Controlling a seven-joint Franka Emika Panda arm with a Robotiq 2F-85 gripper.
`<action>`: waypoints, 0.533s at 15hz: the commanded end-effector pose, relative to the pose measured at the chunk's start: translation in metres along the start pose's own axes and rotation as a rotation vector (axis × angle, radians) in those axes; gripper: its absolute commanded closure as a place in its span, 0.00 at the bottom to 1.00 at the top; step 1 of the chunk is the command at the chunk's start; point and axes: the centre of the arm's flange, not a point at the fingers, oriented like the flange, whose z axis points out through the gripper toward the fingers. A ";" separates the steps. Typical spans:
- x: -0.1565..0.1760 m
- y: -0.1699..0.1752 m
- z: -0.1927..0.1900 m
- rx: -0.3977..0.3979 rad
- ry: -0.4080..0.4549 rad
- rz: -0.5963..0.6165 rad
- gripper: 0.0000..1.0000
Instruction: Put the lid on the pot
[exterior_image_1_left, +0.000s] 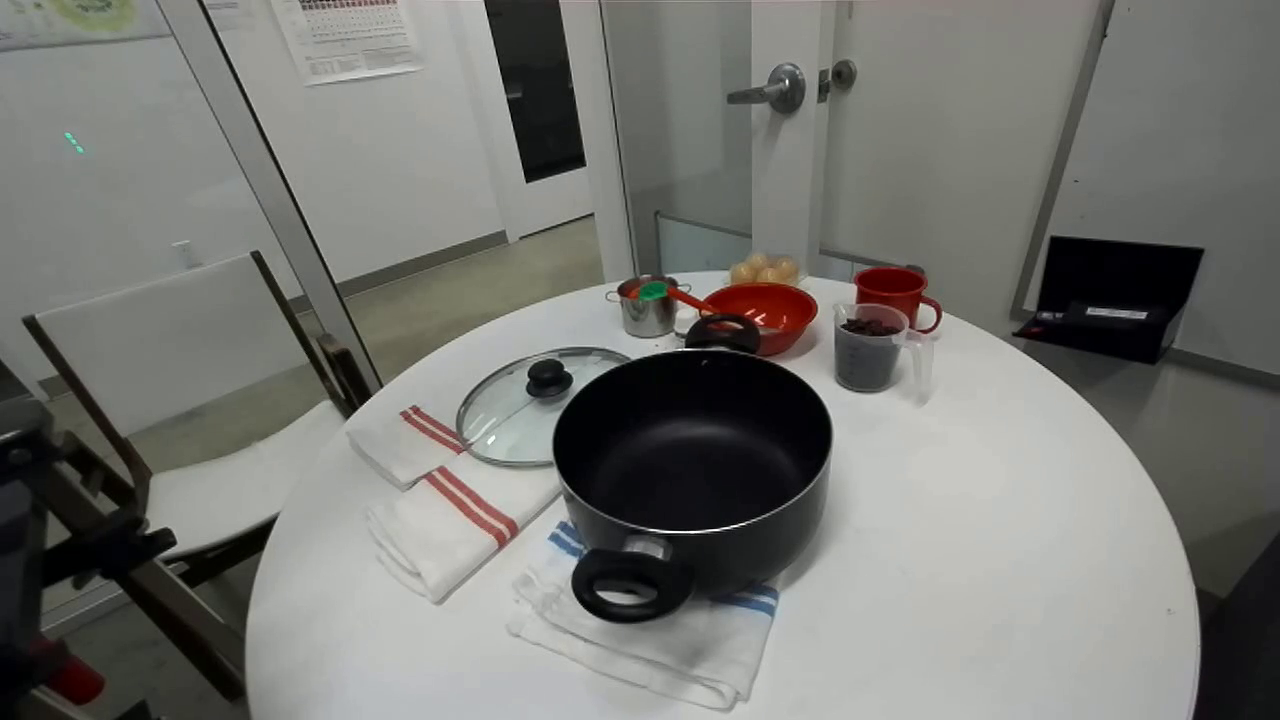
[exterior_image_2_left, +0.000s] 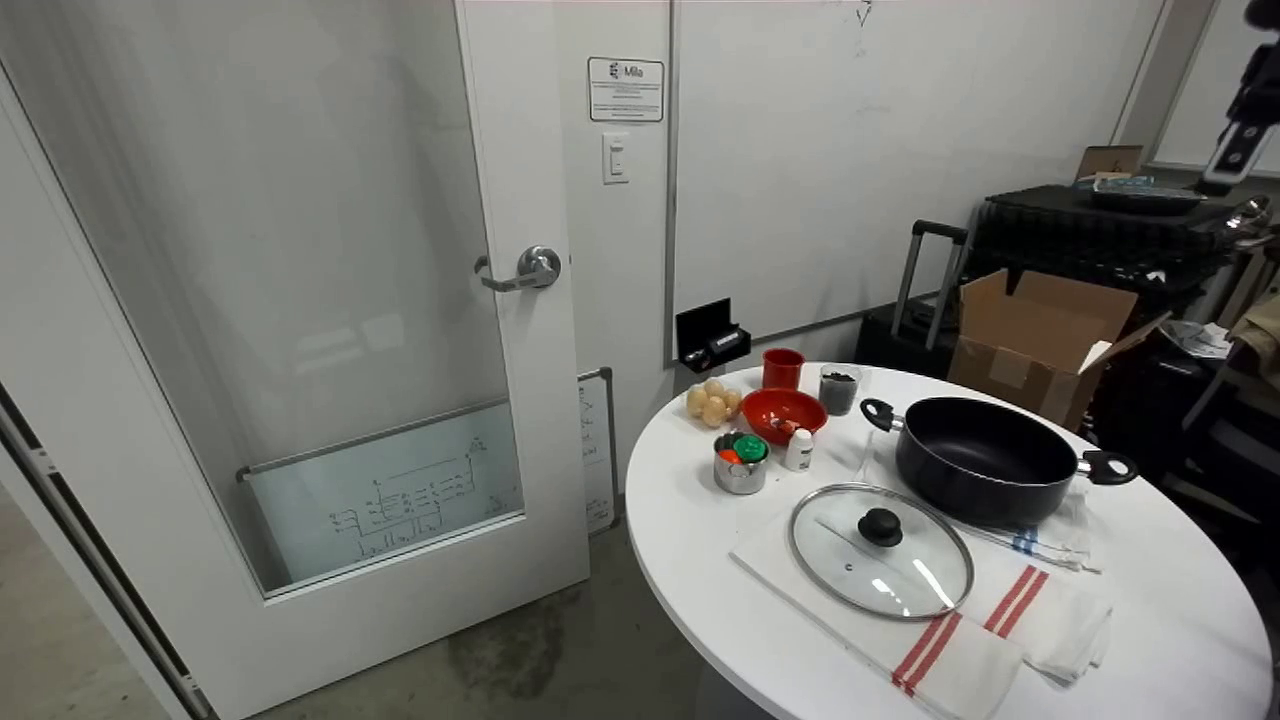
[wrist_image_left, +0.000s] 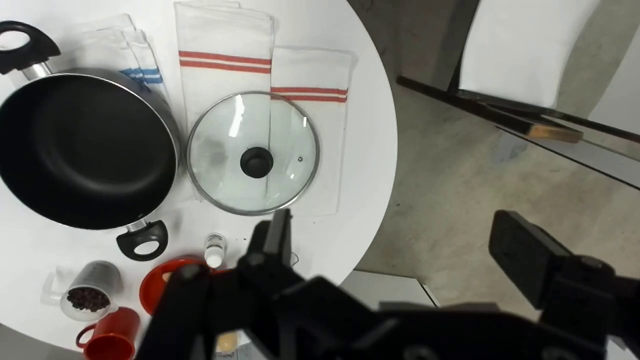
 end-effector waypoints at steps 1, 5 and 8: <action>0.047 0.012 0.066 -0.046 -0.042 -0.002 0.00; 0.074 0.030 0.142 -0.114 -0.071 0.004 0.00; 0.093 0.045 0.196 -0.162 -0.093 -0.013 0.00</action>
